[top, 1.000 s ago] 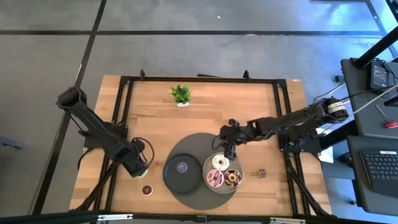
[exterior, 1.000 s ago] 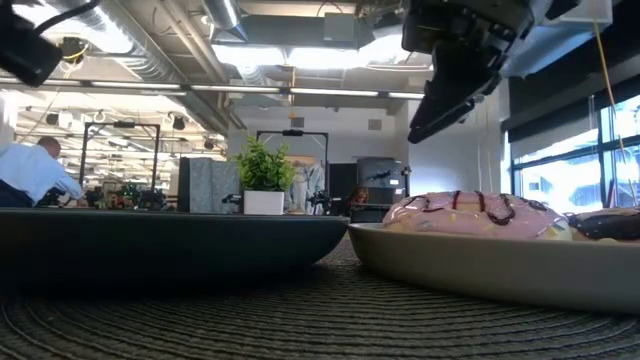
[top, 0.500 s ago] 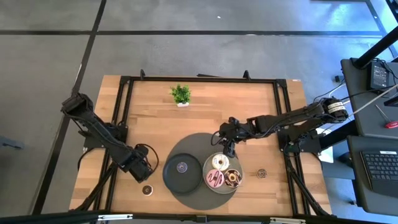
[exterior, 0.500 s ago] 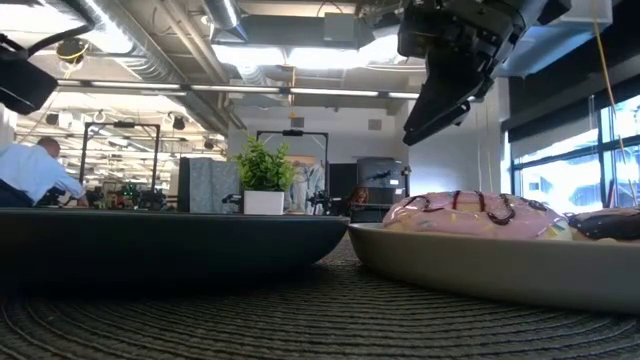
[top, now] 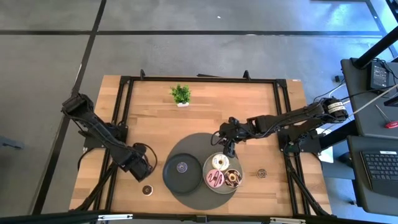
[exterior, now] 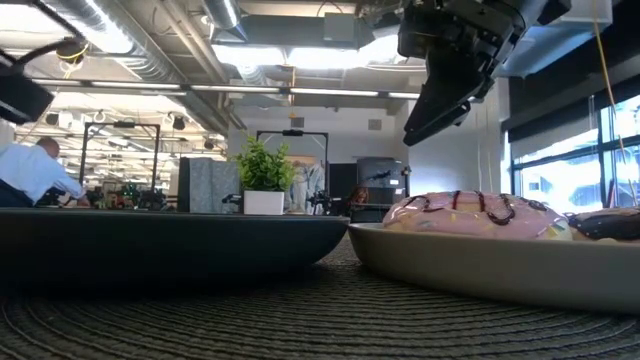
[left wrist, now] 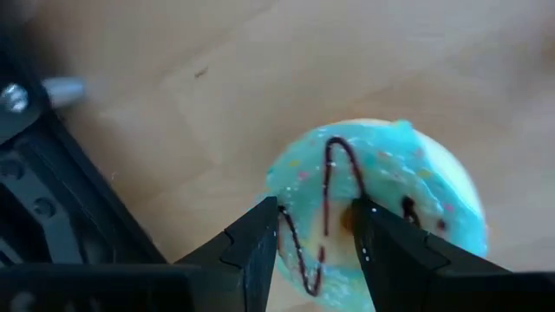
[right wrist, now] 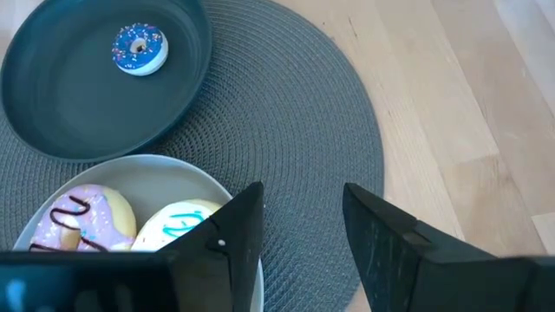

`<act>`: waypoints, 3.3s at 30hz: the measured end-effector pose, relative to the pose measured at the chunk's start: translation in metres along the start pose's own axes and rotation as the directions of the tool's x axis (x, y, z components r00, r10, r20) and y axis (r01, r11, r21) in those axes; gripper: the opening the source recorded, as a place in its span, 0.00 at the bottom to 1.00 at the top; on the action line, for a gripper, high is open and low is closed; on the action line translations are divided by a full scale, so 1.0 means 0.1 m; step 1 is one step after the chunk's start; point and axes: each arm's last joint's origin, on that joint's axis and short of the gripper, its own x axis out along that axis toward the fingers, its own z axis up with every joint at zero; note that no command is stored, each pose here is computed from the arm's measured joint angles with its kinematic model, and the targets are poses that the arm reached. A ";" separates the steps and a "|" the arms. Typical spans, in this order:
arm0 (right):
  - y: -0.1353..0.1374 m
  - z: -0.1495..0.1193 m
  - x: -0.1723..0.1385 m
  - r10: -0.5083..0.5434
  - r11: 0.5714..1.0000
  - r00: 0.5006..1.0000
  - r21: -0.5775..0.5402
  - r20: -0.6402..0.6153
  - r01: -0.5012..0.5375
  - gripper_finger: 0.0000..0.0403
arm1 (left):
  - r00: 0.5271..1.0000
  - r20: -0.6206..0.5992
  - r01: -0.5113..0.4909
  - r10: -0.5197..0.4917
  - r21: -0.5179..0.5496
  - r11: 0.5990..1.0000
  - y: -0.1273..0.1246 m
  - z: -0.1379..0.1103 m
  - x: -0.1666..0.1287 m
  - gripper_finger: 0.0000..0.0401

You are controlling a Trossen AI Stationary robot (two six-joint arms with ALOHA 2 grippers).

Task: Pick & Place donuts
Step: Put the large blue donut on the gray plate

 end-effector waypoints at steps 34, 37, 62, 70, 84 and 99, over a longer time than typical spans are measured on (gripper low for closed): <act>0.14 0.46 -0.13 0.116 0.974 0.865 0.117 0.487 -0.196 0.40 | 0.510 0.806 0.519 -0.301 -0.009 0.855 -0.45 0.47 -0.48 0.02; 0.15 0.48 -0.14 0.123 0.987 0.851 0.025 0.510 -0.158 0.40 | 0.404 0.864 0.557 -0.298 0.026 0.830 -0.57 0.61 -0.57 0.02; 0.51 0.47 -0.31 -0.081 0.975 0.709 -0.092 0.700 0.203 0.59 | 0.172 0.905 0.601 -0.390 0.217 0.769 -0.91 1.36 -1.04 0.03; 0.50 0.47 -0.31 -0.081 0.980 0.712 -0.074 0.697 0.184 0.58 | 0.164 0.905 0.612 -0.393 0.219 0.759 -0.92 1.36 -1.05 0.03; 0.38 0.52 -0.28 -0.095 0.986 0.722 -0.037 0.685 0.164 0.58 | 0.120 0.891 0.638 -0.439 0.269 0.721 -0.95 1.35 -1.12 0.03; 0.23 0.50 -0.23 -0.269 0.963 0.721 0.152 0.639 0.224 0.47 | 0.126 0.845 0.648 -0.519 0.326 0.688 -0.97 1.33 -1.13 0.02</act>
